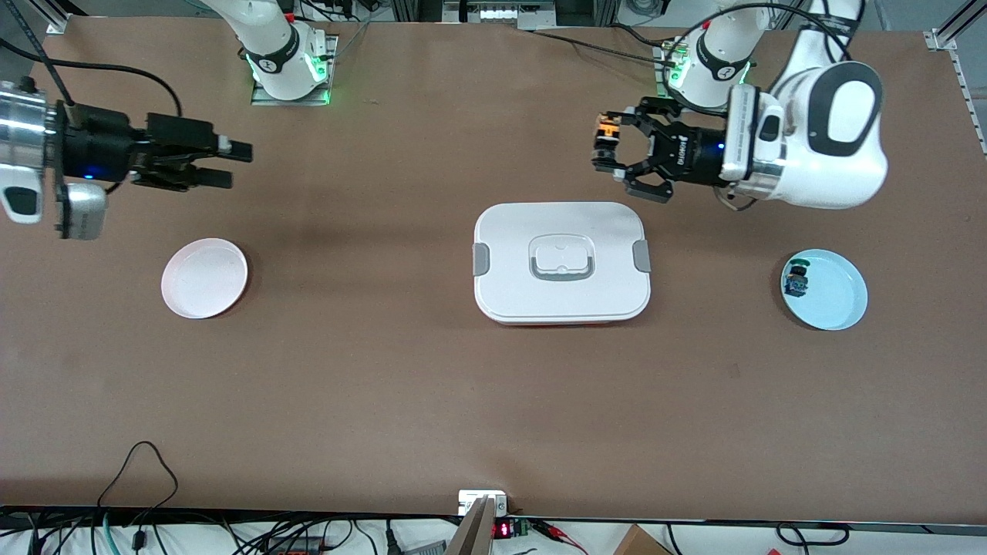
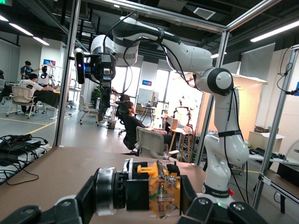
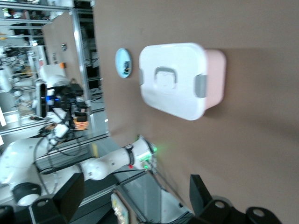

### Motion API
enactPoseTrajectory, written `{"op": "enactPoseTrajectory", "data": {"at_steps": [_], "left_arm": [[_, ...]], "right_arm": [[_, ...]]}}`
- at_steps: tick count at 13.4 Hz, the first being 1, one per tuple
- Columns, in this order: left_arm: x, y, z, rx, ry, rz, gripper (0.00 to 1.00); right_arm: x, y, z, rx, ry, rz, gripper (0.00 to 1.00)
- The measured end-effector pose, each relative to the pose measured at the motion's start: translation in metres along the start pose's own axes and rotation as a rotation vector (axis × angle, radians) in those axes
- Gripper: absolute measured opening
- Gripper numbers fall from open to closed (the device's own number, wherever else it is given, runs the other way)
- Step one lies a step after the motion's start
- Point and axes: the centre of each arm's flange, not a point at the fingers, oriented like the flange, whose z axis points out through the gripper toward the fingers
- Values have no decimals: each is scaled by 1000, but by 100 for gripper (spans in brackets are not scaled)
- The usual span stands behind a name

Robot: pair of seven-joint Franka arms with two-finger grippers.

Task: Transfer orange switch to right arm and place
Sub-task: 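Lift the orange switch with the left gripper while the right gripper reaches over, then bring the right gripper to the switch held by the left gripper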

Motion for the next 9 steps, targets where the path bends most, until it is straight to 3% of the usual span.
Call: {"op": "enactPoseTrajectory", "data": {"at_steps": [3, 5, 7, 9], "left_arm": [[10, 17, 42, 85, 5, -7, 72], [18, 24, 46, 100, -15, -4, 72], [27, 27, 43, 114, -26, -4, 72], [35, 32, 44, 121, -41, 15, 72]], "right_arm": [[19, -1, 30, 129, -28, 16, 100], [33, -8, 50, 205, 8, 26, 100], [40, -16, 81, 243, 35, 44, 100], [41, -18, 113, 334, 16, 89, 100]]}}
